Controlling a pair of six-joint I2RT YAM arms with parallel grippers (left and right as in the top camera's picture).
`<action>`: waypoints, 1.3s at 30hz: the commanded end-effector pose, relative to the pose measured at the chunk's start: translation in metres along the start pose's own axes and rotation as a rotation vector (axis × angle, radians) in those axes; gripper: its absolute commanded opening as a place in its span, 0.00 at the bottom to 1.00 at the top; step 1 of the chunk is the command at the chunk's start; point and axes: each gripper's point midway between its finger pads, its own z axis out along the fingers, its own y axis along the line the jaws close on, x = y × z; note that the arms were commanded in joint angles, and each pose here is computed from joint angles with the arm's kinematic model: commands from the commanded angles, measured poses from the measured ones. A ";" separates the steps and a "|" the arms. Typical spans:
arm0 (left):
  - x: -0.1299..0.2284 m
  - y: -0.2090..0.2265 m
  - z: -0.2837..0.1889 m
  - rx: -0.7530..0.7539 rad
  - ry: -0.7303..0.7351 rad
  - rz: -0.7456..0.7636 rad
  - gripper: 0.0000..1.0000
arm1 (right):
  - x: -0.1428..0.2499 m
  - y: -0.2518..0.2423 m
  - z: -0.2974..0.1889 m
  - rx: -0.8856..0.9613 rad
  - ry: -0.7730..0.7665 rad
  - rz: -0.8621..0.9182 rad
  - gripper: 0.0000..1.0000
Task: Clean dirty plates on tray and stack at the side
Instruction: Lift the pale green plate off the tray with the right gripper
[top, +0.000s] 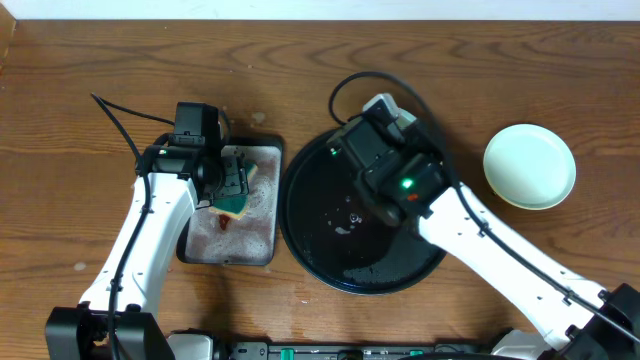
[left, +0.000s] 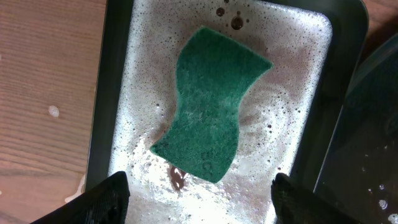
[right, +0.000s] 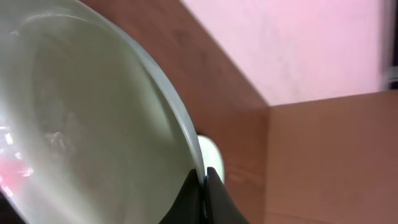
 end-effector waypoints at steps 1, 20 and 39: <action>-0.004 0.002 -0.002 -0.004 -0.007 -0.022 0.74 | -0.003 -0.023 -0.010 0.122 -0.021 0.010 0.01; -0.004 0.002 -0.002 -0.004 -0.007 -0.022 0.74 | -0.006 -0.022 -0.012 0.120 -0.030 0.018 0.01; -0.004 0.002 -0.002 -0.004 -0.007 -0.022 0.74 | -0.006 -0.022 -0.012 0.121 -0.030 0.019 0.01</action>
